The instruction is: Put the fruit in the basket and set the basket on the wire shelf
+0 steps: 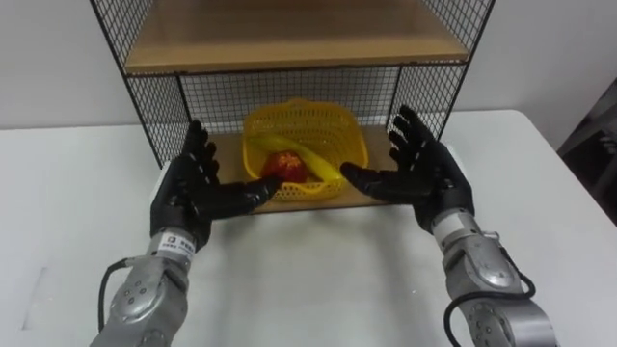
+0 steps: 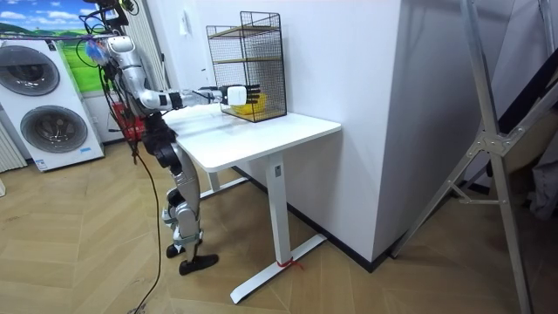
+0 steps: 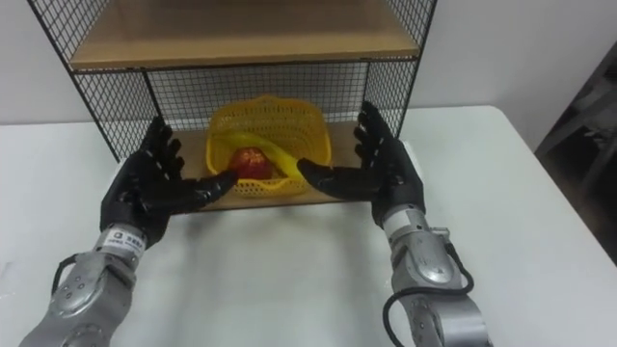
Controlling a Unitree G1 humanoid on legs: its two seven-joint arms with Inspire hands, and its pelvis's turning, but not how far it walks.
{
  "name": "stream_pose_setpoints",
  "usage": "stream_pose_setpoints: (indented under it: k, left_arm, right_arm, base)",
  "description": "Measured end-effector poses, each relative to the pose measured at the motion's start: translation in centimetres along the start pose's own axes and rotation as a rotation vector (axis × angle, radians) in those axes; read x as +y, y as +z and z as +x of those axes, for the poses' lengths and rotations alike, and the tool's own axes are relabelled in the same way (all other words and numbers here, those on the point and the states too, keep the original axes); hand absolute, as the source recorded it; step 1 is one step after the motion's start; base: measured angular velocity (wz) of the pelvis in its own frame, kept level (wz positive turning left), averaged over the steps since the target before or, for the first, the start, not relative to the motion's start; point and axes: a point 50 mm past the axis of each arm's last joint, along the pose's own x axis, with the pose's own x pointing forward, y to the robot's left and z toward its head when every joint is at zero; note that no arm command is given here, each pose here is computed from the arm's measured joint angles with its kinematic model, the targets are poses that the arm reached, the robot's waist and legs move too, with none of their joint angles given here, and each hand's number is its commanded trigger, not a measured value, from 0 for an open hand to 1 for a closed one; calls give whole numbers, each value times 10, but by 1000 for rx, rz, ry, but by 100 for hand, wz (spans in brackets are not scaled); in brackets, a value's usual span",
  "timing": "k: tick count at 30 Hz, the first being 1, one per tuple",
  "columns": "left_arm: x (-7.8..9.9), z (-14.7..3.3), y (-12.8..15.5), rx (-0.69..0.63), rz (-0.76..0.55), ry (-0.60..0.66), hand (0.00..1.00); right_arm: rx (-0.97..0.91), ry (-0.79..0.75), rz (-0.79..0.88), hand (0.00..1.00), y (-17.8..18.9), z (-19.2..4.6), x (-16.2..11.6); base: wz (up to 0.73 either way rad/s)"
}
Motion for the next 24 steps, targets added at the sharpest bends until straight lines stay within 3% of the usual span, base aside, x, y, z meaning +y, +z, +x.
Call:
stream_pose_setpoints:
  k: [9,16,24]
  left_arm:
    - [-7,-20,-5,-34,-20,-92,0]
    - [-1,-41,-20,11,-15,-106,0]
    - [-2,-45,-18,-24,-1,-148,0]
  right_arm:
    - [-12,53,-4,0,-8,-27,4]
    - [-35,83,-21,0,-8,-42,2]
    - [-28,112,-91,0,-14,-54,-1]
  base:
    - [-2]
    - [0]
    - [0]
